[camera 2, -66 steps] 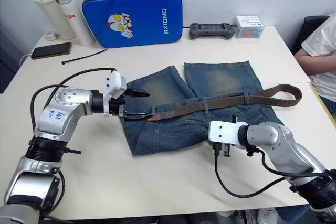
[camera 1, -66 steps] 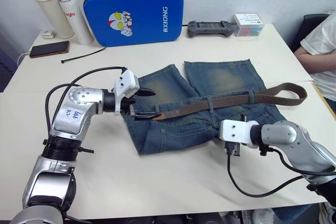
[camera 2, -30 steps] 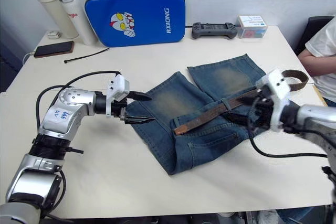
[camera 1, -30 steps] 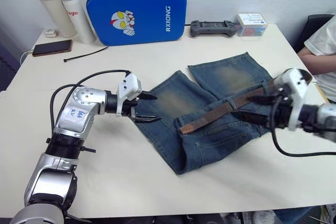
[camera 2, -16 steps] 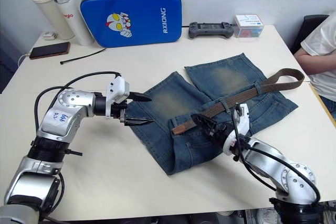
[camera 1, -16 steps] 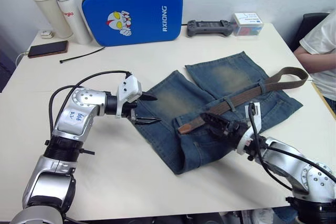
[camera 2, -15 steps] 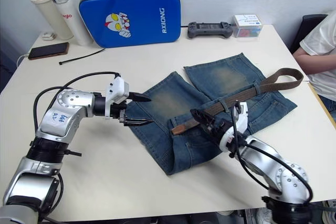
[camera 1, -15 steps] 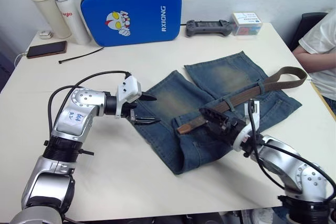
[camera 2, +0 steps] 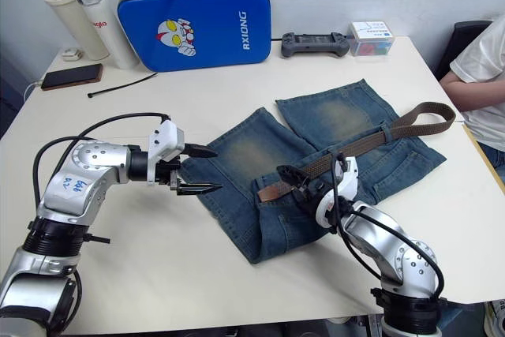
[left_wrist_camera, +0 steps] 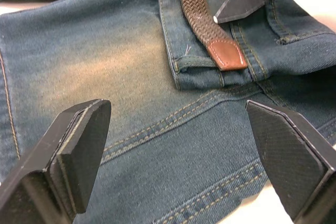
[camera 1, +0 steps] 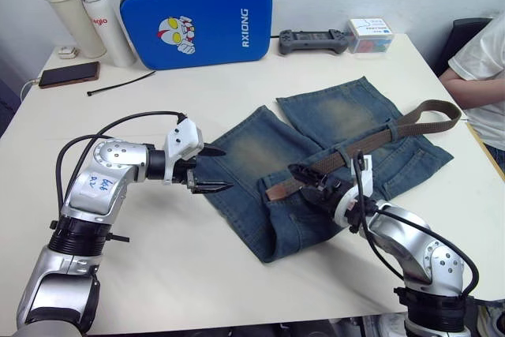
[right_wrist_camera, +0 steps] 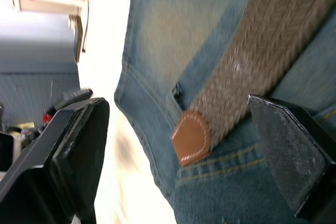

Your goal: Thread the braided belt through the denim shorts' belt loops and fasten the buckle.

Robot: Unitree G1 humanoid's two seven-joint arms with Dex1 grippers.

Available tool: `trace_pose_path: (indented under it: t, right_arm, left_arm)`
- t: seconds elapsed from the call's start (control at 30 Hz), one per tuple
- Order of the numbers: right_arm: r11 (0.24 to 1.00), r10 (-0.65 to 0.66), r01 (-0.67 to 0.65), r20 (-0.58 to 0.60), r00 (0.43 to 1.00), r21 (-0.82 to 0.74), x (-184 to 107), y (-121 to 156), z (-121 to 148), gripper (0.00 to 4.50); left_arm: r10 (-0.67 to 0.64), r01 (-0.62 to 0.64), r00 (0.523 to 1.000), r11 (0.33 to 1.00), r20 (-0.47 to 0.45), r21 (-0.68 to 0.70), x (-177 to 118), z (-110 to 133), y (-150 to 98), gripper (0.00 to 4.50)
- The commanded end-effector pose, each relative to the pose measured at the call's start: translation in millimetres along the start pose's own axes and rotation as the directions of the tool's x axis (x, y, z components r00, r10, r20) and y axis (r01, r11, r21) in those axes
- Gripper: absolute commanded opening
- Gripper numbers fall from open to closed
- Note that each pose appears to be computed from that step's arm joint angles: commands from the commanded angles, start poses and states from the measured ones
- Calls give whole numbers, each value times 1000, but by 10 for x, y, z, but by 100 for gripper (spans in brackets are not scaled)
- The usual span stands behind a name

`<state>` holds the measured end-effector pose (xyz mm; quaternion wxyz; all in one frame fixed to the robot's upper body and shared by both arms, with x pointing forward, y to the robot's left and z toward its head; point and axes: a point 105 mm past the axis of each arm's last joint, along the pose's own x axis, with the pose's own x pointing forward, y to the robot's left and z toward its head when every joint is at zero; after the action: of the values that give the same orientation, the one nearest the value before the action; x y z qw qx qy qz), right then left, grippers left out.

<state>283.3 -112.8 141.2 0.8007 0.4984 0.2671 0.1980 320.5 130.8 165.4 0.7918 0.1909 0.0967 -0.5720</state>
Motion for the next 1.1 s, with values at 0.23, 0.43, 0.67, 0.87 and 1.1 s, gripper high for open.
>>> trace_pose_path:
  t: [0.23,0.43,0.67,0.87,1.1]
  right_arm:
    - [1000,16,-16,-65,998,-1,-1,-43,-92,449]
    - [999,27,-25,-57,998,43,28,-61,-88,449]
    - [990,101,-98,-17,995,98,87,29,31,449]
    - [990,68,-63,-36,997,123,141,-87,90,364]
    - [987,110,-110,6,994,113,122,-19,224,37]
  left_arm:
    - [13,-15,1000,999,24,52,-38,143,14,450]
    - [23,-23,1000,998,9,59,-76,125,40,450]
    - [22,-22,1000,998,11,62,-66,141,42,450]
    - [41,-41,999,997,7,70,-104,161,93,450]
    - [52,-52,999,996,9,66,-106,158,104,450]
